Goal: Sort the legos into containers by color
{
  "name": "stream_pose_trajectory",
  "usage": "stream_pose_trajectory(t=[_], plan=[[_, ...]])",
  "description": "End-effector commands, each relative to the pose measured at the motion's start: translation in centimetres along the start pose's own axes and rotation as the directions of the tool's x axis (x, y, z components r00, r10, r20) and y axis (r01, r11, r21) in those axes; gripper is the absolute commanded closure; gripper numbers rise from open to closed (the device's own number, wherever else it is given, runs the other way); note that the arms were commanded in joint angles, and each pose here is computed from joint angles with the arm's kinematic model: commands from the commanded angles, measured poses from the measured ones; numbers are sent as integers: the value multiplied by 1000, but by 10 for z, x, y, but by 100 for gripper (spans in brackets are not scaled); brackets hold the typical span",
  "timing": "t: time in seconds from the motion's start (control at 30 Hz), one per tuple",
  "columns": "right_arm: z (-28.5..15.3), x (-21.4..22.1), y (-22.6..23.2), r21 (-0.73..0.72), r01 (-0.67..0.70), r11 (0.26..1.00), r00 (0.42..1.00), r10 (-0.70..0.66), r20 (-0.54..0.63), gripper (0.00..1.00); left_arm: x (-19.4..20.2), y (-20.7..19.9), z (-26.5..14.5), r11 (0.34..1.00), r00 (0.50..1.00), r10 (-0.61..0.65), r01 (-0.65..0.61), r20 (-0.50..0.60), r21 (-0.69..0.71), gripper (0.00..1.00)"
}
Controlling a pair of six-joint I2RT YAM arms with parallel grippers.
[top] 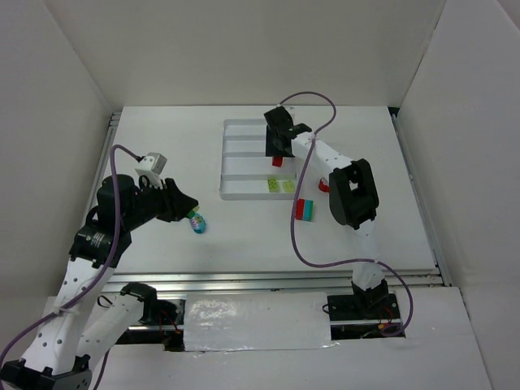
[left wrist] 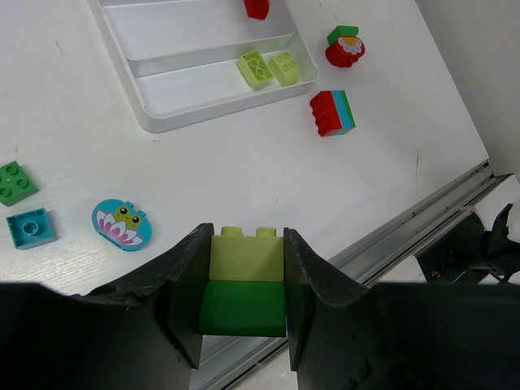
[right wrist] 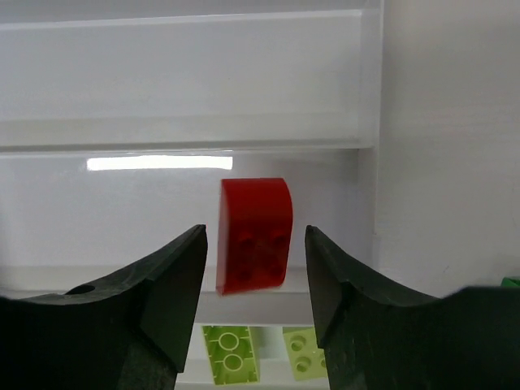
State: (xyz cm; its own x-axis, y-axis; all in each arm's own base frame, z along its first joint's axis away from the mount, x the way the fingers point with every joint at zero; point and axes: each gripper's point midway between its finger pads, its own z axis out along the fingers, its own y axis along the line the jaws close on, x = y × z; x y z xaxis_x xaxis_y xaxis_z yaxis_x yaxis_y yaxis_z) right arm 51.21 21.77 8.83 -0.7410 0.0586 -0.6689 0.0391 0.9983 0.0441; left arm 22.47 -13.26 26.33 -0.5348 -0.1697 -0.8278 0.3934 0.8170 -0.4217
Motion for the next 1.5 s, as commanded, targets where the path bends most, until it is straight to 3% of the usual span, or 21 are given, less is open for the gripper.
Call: stream_pose_trajectory(t=[0.0, 0.1, 0.23, 0.33, 0.37, 0.4, 0.43, 0.47, 0.5, 0.53, 0.57, 0.6, 0.67, 0.7, 0.77, 0.83, 0.87, 1.0, 1.1, 1.23, 1.47], plan=[[-11, -19, 1, -21, -2, 1000, 999, 3, 53, 40, -4, -3, 2, 999, 1000, 23, -24, 11, 25, 100], [-18, -24, 3, -35, -4, 999, 998, 6, 63, 18, -3, -5, 2, 999, 1000, 22, -23, 9, 34, 100], [-32, -32, 5, -61, -15, 998, 997, 20, 79, 16, -3, -6, 2, 999, 1000, 23, -23, 8, 43, 100], [-67, -39, 27, -219, -23, 975, 995, 44, 91, 16, -5, -9, 2, 998, 1000, 28, -29, 13, 58, 100], [-70, -16, 34, -292, -7, 956, 999, 21, 46, 16, -6, -12, 2, 997, 999, 31, -32, 16, 70, 100], [-115, -15, 65, -523, 38, 852, 999, -18, 43, 16, -6, -18, 0, 994, 999, 37, -38, 14, 105, 100], [-141, -19, 84, -647, 81, 758, 995, -24, 96, 14, -9, -23, -1, 990, 999, 44, -47, 25, 132, 100], [-150, 13, 89, -720, 80, 689, 997, -61, 52, 12, -10, -29, -3, 985, 998, 53, -57, 31, 164, 100], [-202, 21, 107, -843, 118, 524, 992, -93, 81, 11, -6, -41, -5, 969, 998, 60, -63, 17, 237, 100], [-230, 20, 118, -891, 182, 416, 983, -86, 160, 11, -6, -48, -7, 959, 998, 66, -67, 15, 275, 100], [-238, 51, 119, -920, 171, 353, 983, -118, 138, 11, -7, -56, -10, 944, 997, 75, -79, 24, 319, 100], [-283, 65, 129, -952, 213, 218, 973, -135, 187, 10, -3, -68, -15, 914, 996, 86, -82, 9, 398, 100], [-308, 89, 136, -961, 252, 114, 963, -129, 237, 10, -5, -82, -22, 879, 995, 94, -96, 29, 468, 100], [-343, 91, 142, -955, 296, 19, 952, -92, 293, 10, 0, -90, -27, 849, 995, 99, -91, 14, 521, 100], [-365, 111, 141, -970, 238, -52, 968, -66, 241, 10, 0, -99, -33, 816, 995, 92, -94, 31, 570, 100], [-389, 120, 143, -951, 260, -168, 964, -18, 267, 10, 2, -111, -45, 768, 996, 84, -77, 20, 636, 100], [-399, 123, 143, -959, 198, -202, 978, -17, 206, 11, 0, -114, -46, 755, 996, 85, -88, 37, 650, 100], [-435, 126, 144, -902, 208, -379, 977, 37, 210, 14, -1, -120, -54, 740, 997, 66, -74, 37, 668, 100], [-450, 128, 146, -868, 180, -463, 983, 42, 181, 17, -1, -121, -58, 744, 997, 67, -76, 40, 663, 100], [-456, 128, 155, -855, 145, -497, 988, 26, 152, 22, 1, -121, -58, 746, 998, 63, -67, 30, 663, 100], [-465, 135, 165, -860, 176, -478, 981, 12, 194, 24, -1, -114, -54, 781, 998, 51, -58, 29, 622, 100]])
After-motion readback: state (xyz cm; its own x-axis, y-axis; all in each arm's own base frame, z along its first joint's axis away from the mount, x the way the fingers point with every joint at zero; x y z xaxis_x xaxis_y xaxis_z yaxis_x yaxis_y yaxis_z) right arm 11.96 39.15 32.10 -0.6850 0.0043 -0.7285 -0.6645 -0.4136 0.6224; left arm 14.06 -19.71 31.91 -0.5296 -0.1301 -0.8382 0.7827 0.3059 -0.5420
